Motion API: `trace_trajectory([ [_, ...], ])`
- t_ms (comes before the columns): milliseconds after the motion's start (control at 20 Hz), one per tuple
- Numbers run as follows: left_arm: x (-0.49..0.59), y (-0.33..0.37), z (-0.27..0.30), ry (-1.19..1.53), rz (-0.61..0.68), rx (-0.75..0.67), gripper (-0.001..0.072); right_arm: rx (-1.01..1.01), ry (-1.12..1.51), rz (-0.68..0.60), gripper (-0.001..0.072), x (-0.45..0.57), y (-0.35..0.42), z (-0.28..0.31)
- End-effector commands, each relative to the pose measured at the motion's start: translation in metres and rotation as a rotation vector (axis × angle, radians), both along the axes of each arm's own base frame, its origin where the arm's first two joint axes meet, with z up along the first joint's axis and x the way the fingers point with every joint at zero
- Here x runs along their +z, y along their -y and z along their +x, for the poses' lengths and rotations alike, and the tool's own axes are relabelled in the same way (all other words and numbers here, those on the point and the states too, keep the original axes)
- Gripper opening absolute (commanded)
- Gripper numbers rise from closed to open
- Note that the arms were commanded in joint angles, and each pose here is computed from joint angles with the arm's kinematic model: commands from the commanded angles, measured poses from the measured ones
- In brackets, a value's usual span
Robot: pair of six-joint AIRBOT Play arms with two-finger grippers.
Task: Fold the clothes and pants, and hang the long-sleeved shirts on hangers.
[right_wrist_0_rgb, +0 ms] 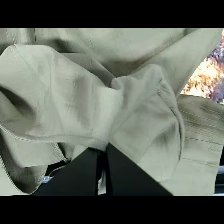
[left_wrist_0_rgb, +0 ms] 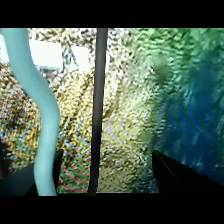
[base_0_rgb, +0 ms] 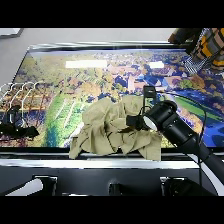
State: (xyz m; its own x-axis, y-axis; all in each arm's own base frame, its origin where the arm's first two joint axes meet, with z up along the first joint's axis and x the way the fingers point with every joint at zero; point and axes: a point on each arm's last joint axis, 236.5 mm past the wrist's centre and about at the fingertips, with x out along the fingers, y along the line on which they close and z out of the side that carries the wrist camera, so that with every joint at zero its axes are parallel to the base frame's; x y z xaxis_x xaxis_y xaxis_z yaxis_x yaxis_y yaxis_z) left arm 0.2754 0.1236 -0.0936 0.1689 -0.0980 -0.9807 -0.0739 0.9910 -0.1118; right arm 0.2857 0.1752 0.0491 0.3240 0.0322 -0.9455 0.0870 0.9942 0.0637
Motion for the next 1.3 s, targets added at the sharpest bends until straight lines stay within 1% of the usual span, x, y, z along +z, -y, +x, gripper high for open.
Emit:
trace_trajectory([
  [0,-0.009,-0.002,0.0,0.011,0.025,-0.003,0.0591,0.001,0.0,0.0,0.0041,0.0,0.0,0.0],
  [50,-0.009,-0.005,0.001,0.016,0.036,-0.004,0.0534,0.001,0.0,0.0,0.0041,0.0,0.0,0.0],
  [100,-0.009,-0.005,0.001,0.018,0.037,-0.003,0.0343,0.001,0.0,0.0,0.0041,0.0,0.0,0.0],
  [150,-0.008,-0.005,0.001,0.018,0.037,-0.003,0.0218,0.001,0.0,0.0,0.0041,0.0,0.0,0.0],
  [200,-0.008,-0.005,0.001,0.018,0.036,-0.003,0.018,0.001,0.0,0.0,0.0041,0.0,0.0,0.0],
  [300,-0.008,-0.005,0.001,0.018,0.036,-0.004,0.0027,0.001,0.001,-0.001,0.0041,0.0,0.0,0.0],
  [500,-0.004,-0.004,0.006,0.037,0.029,0.006,0.0025,0.0,0.001,-0.001,0.0041,0.0,0.0,0.0],
  [700,0.022,-0.007,0.032,0.131,0.025,0.034,0.0023,-0.002,0.001,0.0,0.0041,0.0,0.0,0.0],
  [1000,0.105,-0.012,0.088,0.336,0.122,-0.015,0.0023,-0.002,0.001,0.0,0.0041,0.001,0.0,0.0],
  [1200,0.168,-0.002,0.125,0.487,0.15,0.006,0.0022,-0.002,0.002,-0.001,0.0041,0.001,0.0,0.0],
  [1250,0.187,0.003,0.133,0.534,0.164,-0.007,0.0022,-0.002,0.002,-0.001,0.0041,0.001,0.0,0.0],
])
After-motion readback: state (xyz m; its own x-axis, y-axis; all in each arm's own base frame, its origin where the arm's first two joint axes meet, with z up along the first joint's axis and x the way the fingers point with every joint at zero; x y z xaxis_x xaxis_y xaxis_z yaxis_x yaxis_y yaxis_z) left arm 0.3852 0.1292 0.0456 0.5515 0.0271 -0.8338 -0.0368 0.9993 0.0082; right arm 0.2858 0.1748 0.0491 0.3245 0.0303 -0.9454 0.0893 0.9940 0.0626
